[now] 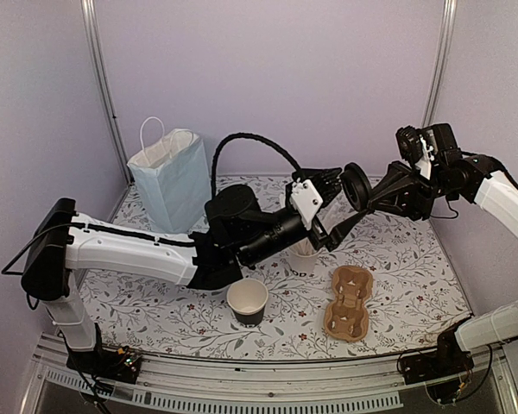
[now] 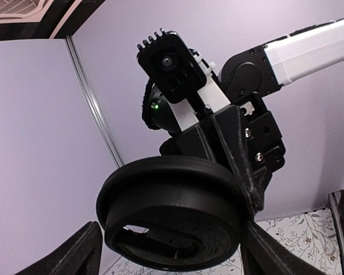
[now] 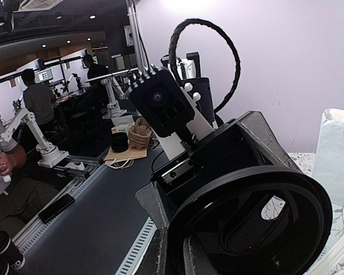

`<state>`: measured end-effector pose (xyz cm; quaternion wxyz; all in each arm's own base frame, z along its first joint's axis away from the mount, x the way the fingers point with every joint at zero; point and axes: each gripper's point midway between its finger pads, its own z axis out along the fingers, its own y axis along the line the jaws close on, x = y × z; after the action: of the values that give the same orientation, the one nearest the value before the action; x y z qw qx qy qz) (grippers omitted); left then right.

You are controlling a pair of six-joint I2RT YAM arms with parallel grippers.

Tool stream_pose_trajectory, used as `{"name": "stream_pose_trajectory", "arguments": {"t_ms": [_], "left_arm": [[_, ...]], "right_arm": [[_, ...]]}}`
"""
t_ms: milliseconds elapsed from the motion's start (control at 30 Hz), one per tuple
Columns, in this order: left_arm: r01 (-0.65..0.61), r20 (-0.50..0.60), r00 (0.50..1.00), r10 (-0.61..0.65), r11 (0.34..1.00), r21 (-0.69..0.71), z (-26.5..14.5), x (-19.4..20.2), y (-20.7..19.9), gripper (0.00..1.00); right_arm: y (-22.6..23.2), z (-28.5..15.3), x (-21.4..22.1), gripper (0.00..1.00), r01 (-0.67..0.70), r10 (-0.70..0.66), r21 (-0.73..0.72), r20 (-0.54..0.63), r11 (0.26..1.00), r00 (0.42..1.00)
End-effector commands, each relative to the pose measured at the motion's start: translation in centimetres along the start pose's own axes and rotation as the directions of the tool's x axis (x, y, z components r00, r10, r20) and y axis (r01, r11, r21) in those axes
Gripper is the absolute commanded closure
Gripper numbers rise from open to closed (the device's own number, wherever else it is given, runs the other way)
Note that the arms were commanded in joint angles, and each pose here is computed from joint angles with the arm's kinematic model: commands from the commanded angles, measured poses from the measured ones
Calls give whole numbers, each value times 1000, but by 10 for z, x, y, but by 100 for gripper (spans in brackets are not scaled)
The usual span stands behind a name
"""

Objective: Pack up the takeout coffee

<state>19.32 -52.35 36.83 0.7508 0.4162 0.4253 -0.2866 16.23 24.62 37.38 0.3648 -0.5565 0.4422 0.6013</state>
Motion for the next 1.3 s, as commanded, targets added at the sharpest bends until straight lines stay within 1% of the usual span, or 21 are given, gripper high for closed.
{"name": "stream_pose_trajectory", "arguments": {"t_ms": [0,167,467,567,667,867,933,1000,1067,1133,1167,1267], "left_arm": [[-9,6,1000,9,1000,-26,0,0,1,15],[-24,7,1000,24,998,-52,-2,1,5,14],[-44,-5,999,44,998,-35,-1,7,0,14],[-40,-2,999,40,999,-8,-1,6,-5,16],[-35,-6,999,35,999,14,1,7,-8,19],[-28,-14,1000,28,1000,10,0,9,-5,23],[-22,-14,1000,23,1000,6,-1,8,-3,24],[-19,-13,1000,19,1000,2,-4,6,-1,24],[-16,-24,1000,17,1000,4,-5,5,1,25],[-12,-41,999,13,1000,8,-7,4,2,25],[-10,-48,999,10,1000,7,-9,0,5,26],[13,-100,995,-12,1000,18,-17,-5,10,27]], "right_arm": [[25,0,-14,92,7,3,-127,81,992,997],[25,0,-13,92,2,8,-129,80,992,997],[27,-1,-15,92,5,6,-136,84,991,996],[27,0,-15,91,4,8,-138,85,990,996],[27,-1,-15,91,3,9,-139,85,990,996],[25,0,-13,90,0,10,-129,79,992,997],[24,0,-12,87,-1,10,-125,75,992,997],[21,0,-13,75,12,-4,-111,66,994,998],[17,-6,-17,68,-25,29,-75,54,997,998],[14,-14,-23,61,-25,27,-38,59,999,998],[13,-19,-25,56,-18,18,-12,58,1000,998],[1,-33,-30,52,0,-4,121,30,993,1000]]}}
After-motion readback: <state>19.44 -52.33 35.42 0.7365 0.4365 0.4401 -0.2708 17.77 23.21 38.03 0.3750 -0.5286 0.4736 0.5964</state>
